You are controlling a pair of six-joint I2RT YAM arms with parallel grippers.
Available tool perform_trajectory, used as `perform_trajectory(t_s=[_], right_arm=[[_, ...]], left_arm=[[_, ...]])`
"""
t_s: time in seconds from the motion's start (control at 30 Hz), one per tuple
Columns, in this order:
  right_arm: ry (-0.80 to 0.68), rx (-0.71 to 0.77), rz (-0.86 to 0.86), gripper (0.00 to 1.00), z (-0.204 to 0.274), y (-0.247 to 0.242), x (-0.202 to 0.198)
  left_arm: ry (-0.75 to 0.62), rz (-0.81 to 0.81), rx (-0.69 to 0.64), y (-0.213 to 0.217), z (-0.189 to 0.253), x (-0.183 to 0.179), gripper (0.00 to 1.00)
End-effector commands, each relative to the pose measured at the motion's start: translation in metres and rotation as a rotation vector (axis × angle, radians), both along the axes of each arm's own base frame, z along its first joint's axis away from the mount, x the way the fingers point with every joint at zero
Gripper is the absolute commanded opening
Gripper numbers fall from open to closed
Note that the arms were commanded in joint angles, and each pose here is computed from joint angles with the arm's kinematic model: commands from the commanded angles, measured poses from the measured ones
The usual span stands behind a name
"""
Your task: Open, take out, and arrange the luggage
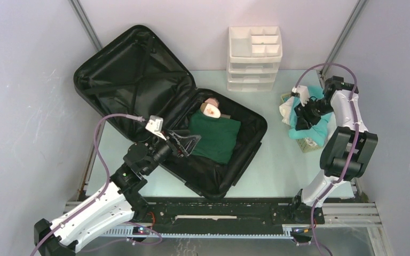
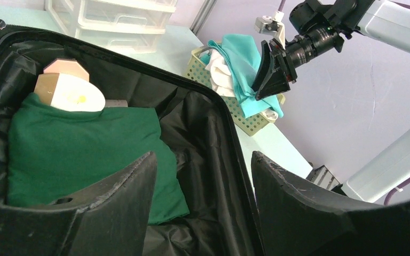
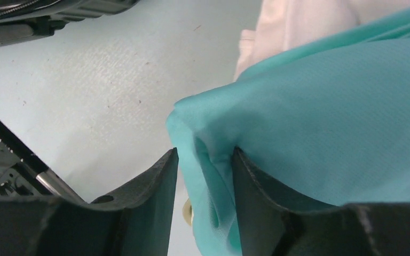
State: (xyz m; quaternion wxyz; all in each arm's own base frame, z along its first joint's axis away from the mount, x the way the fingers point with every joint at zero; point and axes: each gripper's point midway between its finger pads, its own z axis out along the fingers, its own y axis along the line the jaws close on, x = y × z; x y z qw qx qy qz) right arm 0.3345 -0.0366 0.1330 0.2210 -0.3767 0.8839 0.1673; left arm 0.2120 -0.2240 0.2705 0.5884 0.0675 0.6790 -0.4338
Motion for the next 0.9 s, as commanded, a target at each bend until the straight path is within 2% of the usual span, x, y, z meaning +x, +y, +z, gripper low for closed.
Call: perform_trajectory(t_s=[0.0, 0.13, 0.27, 0.4, 0.5, 0.67, 0.77, 0.87], right_arm=[[0.078, 0.091, 0.023, 0.56, 0.008, 0.02, -0.019], [0.007, 0.131, 0.045, 0.63, 0.054, 0.029, -0.018], [-0.143, 0.143, 0.069, 0.68, 0.116, 0.038, -0.016], [-0.291, 0.195, 0.139, 0.85, 0.16, 0.066, -0.024], [-0.392, 0.253, 0.198, 0.99, 0.173, 0.099, -0.026], [-0.442, 0.418, 0.313, 1.0, 0.176, 0.162, -0.041], [-0.382, 0.467, 0.383, 1.0, 0.163, 0.204, -0.051], [-0.29, 0.48, 0.357, 0.97, 0.14, 0.234, -0.046]], left_arm=[[-0.011, 0.008, -0.027, 0.005, 0.002, -0.004, 0.7], [-0.016, 0.013, -0.037, 0.009, 0.003, -0.007, 0.7], [-0.024, 0.025, -0.028, 0.014, 0.003, -0.009, 0.7], [-0.035, 0.055, -0.006, 0.023, 0.004, -0.01, 0.71], [-0.042, 0.08, 0.025, 0.031, 0.005, -0.011, 0.71], [-0.032, 0.108, 0.066, 0.044, 0.006, -0.016, 0.74], [-0.021, 0.112, 0.052, 0.048, 0.009, -0.02, 0.77], [-0.016, 0.1, 0.022, 0.049, 0.015, -0.025, 0.81]])
